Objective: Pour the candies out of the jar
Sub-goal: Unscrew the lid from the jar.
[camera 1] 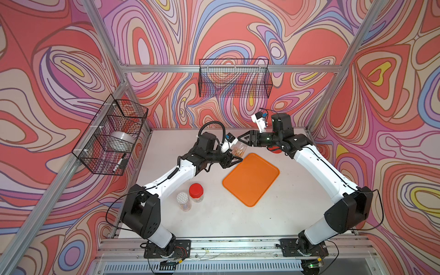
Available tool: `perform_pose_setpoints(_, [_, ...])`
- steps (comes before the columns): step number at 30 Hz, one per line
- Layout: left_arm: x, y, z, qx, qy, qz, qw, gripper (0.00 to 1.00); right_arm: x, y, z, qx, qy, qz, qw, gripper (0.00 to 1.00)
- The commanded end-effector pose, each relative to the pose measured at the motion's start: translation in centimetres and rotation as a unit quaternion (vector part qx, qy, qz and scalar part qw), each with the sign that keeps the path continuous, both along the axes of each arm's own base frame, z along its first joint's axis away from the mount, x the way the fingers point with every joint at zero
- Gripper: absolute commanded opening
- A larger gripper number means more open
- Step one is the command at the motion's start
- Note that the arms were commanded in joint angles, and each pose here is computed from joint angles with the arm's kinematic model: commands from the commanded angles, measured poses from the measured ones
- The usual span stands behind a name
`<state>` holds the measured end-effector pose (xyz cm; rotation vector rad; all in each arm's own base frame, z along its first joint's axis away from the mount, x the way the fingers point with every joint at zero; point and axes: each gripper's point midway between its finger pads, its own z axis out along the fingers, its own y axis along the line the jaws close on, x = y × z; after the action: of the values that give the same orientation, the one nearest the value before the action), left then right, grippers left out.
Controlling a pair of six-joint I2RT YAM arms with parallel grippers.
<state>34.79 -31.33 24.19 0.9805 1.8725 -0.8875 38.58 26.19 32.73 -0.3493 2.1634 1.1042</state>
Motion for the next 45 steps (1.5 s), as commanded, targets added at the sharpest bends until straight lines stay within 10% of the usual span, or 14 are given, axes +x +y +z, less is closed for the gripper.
perform_pose_setpoints(1, [-0.9, -0.1, 0.1, 0.002, -0.009, -0.02, 1.0, 0.0, 1.0, -0.7, 2.9, 0.009, -0.047, -0.011, 0.999, 0.38])
perform_pose_setpoints(23, [-0.1, 0.0, -2.8, 0.018, -0.019, -0.011, 1.0, 0.0, 0.5, -0.9, 3.5, 0.035, -0.02, -0.003, 0.999, 0.36])
perform_pose_setpoints(30, [-0.1, 0.5, -2.8, 0.016, -0.02, 0.006, 1.0, 0.0, 2.0, -3.1, 1.3, -0.042, -0.049, -0.062, 0.996, 0.36])
perform_pose_setpoints(45, [1.6, 2.6, -5.8, 0.007, 0.01, 0.107, 0.994, 0.0, 5.8, -17.1, -13.5, -0.234, -0.035, -0.314, 0.92, 0.34])
